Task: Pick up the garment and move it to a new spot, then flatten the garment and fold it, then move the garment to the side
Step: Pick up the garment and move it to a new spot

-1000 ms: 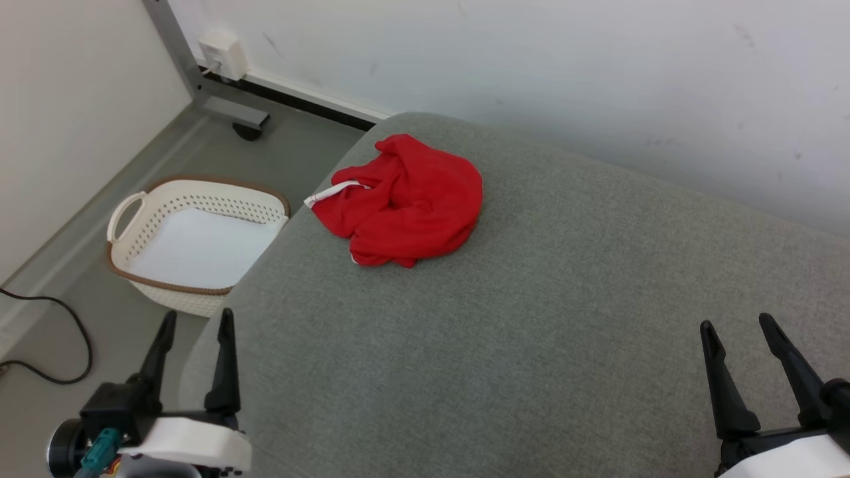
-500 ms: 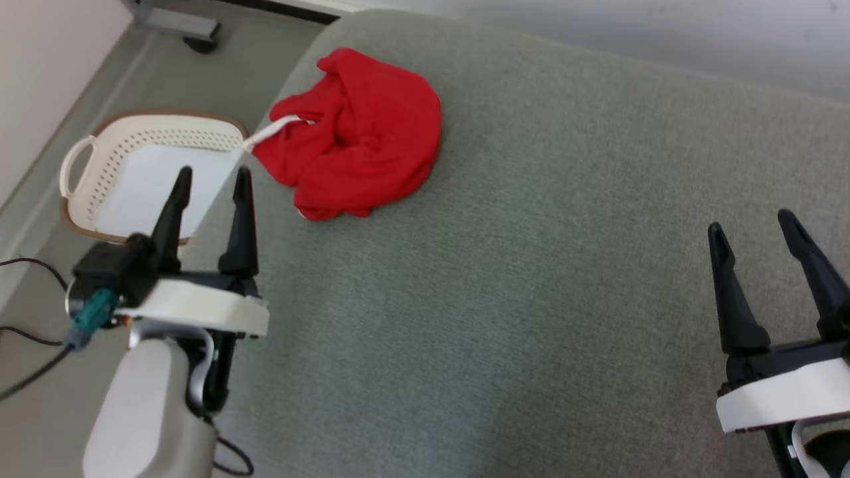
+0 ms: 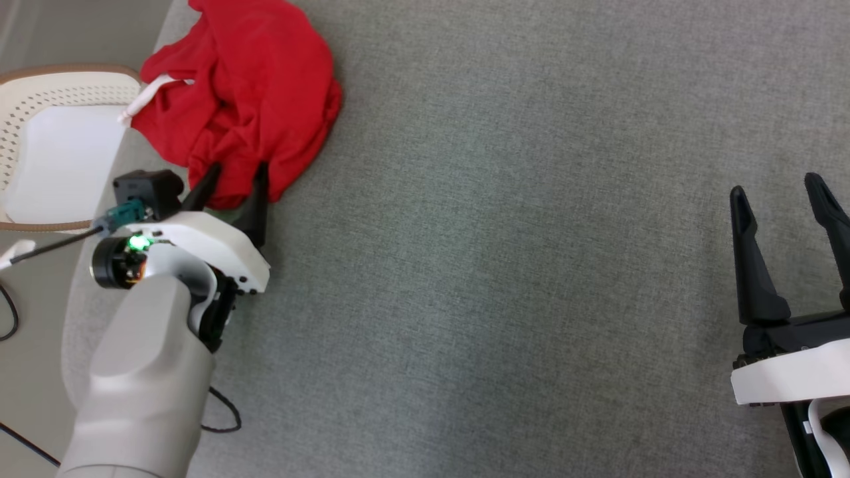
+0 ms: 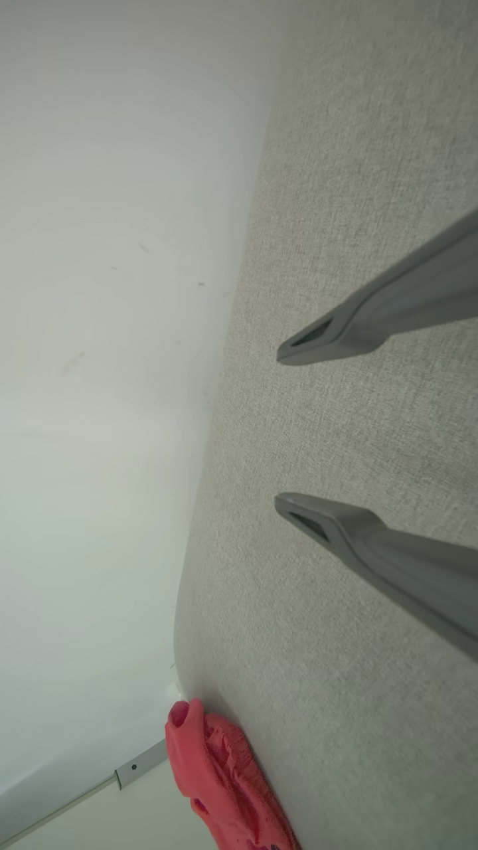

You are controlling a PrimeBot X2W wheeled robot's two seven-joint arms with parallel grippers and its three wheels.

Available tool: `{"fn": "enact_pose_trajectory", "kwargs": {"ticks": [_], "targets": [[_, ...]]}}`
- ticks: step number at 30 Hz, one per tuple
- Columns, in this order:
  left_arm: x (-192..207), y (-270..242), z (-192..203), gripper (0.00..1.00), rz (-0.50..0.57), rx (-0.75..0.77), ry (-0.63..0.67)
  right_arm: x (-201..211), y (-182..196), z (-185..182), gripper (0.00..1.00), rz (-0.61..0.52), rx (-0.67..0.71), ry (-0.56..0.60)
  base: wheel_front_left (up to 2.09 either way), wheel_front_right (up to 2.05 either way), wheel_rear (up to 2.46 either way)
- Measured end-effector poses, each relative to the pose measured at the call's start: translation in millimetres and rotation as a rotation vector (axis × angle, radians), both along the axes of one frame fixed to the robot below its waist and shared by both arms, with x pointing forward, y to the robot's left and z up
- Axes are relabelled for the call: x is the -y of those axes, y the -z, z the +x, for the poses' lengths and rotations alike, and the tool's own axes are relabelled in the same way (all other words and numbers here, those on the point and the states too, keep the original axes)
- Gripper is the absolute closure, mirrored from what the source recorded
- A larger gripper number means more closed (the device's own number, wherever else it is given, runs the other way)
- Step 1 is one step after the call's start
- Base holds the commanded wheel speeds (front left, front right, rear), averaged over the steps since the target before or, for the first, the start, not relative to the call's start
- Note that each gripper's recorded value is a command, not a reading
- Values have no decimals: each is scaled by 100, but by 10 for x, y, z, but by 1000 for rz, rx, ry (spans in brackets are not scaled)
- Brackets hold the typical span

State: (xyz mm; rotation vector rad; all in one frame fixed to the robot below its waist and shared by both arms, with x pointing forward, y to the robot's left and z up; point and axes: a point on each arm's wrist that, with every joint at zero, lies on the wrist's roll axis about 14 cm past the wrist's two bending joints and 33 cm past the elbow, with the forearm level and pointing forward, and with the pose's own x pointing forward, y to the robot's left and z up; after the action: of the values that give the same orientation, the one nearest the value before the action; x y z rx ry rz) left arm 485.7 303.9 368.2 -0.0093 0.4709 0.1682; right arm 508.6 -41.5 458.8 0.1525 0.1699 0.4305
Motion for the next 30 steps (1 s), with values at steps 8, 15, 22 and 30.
{"fn": "enact_pose_trajectory", "kwargs": {"ticks": [8,15,22,30], "targets": [[-103,-164,-62,100,56,30,15,97,-121,-67,0,-14,25,25,0,0,0],[-285,-771,-111,100,135,202,-17,140,-430,-255,0,4,85,31,0,0,0],[-199,-1430,-315,100,163,420,-13,248,-753,-529,0,28,142,51,0,0,0],[324,-1802,-539,100,125,554,88,458,-925,-843,0,48,169,98,0,0,0]]}}
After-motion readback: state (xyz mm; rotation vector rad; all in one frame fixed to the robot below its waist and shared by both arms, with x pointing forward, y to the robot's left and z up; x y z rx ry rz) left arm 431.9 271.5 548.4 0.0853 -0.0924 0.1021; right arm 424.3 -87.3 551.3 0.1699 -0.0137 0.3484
